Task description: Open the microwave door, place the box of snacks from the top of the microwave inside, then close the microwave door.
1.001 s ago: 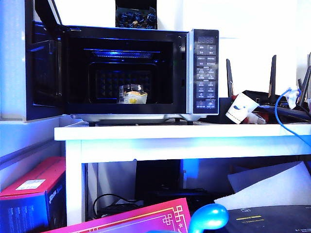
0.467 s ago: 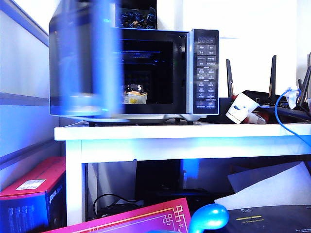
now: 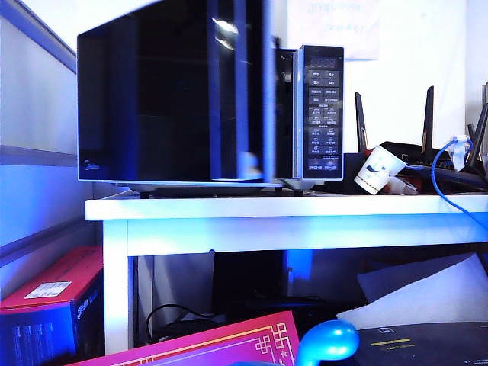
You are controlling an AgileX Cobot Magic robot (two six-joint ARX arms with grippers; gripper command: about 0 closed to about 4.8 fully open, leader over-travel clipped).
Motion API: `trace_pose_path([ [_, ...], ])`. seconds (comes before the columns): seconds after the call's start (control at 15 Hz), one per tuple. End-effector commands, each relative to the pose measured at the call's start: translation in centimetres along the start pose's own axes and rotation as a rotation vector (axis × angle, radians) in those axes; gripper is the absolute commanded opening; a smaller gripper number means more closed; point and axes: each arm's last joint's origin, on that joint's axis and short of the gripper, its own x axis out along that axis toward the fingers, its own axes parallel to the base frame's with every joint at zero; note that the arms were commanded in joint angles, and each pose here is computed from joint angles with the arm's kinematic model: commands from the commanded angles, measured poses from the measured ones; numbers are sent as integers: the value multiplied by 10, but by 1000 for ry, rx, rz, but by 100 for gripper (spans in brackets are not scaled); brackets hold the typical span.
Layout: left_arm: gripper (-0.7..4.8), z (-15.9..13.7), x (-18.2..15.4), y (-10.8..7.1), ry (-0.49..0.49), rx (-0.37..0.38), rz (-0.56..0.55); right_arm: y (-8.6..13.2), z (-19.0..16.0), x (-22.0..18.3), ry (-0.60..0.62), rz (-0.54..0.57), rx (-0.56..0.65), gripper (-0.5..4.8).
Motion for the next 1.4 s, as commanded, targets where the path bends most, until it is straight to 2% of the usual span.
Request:
trace_pose_path([
  [0.07,-5,11,22,-7,-83,87,-43,0,6,-4,-49,2,7,-4],
  [0.47,-5,14,92,-6,-177,178,-94,0,6,-3,-52,2,7,-4],
  [0.67,-5,18,111,-8,-258,228,-86,0,8,-3,-73,1,7,-4],
  [0.8,-5,21,119,-6,-322,254,-42,0,9,-3,-79,0,7,-4],
  [0.93,-5,23,133,0,-394,260,83,0,8,-3,-74,2,7,-4],
  [1.4,-5,8,178,19,-473,276,138,0,8,-3,-75,6,7,-4],
])
